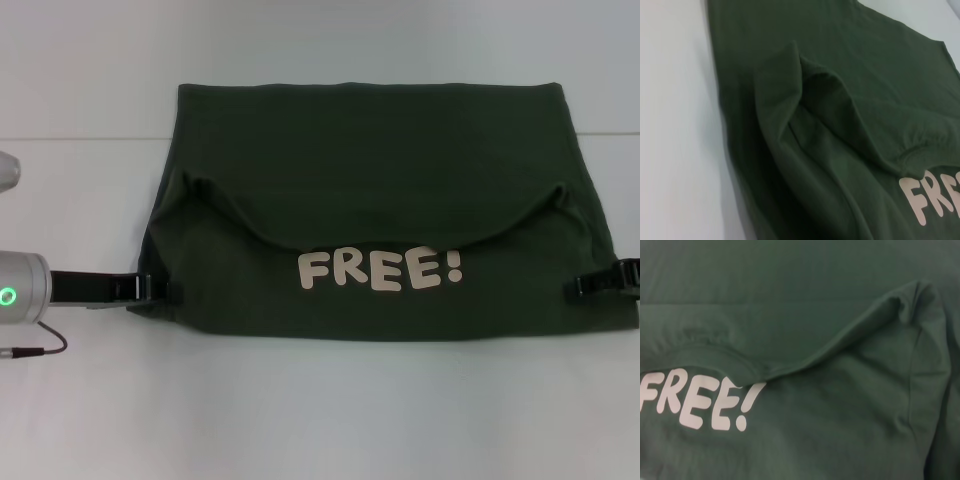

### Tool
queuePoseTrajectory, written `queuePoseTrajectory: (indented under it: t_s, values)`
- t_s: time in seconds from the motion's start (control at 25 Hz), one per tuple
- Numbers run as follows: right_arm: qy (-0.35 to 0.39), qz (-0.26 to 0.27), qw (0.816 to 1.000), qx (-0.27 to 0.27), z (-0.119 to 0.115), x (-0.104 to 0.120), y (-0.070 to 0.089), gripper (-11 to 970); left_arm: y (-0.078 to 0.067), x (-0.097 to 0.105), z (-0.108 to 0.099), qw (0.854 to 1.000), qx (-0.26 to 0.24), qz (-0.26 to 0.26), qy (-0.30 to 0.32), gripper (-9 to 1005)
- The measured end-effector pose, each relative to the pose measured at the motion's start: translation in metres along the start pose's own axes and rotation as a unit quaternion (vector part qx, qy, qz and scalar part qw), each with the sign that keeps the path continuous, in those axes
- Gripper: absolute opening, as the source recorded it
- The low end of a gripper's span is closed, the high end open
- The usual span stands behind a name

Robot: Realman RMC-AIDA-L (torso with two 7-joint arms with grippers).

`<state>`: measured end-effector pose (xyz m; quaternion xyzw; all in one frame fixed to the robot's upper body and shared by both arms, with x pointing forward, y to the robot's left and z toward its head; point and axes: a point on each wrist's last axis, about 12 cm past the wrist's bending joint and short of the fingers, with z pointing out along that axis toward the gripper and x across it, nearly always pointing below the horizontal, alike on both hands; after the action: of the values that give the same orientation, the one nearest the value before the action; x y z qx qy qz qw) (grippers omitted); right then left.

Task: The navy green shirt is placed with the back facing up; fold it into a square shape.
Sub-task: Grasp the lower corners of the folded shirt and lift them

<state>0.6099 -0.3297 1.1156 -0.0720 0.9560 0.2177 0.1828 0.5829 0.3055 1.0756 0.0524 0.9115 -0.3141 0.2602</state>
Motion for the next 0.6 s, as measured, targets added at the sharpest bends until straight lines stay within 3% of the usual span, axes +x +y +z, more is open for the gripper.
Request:
queuePoseTrajectory:
  t_s: [0.12, 0.2, 0.6]
  values:
    - [0.005, -0.006, 1.0, 0.006, 0.0017, 0.0012, -0.0004, 905, 0.0007, -0.0005, -0.0007, 1.0, 0.0, -0.006, -0.005, 34]
    - [0.004, -0.005, 1.0, 0.006, 0.0018, 0.0017, -0.0008, 706, 0.0016, -0.0003, -0.0012, 1.0, -0.001, -0.008, -0.007, 34]
    - [0.007, -0.005, 1.0, 0.006, 0.0025, 0.0018, 0.0003, 234, 0.0017, 0.0002, -0.002, 1.0, 0.002, -0.012, -0.009, 34]
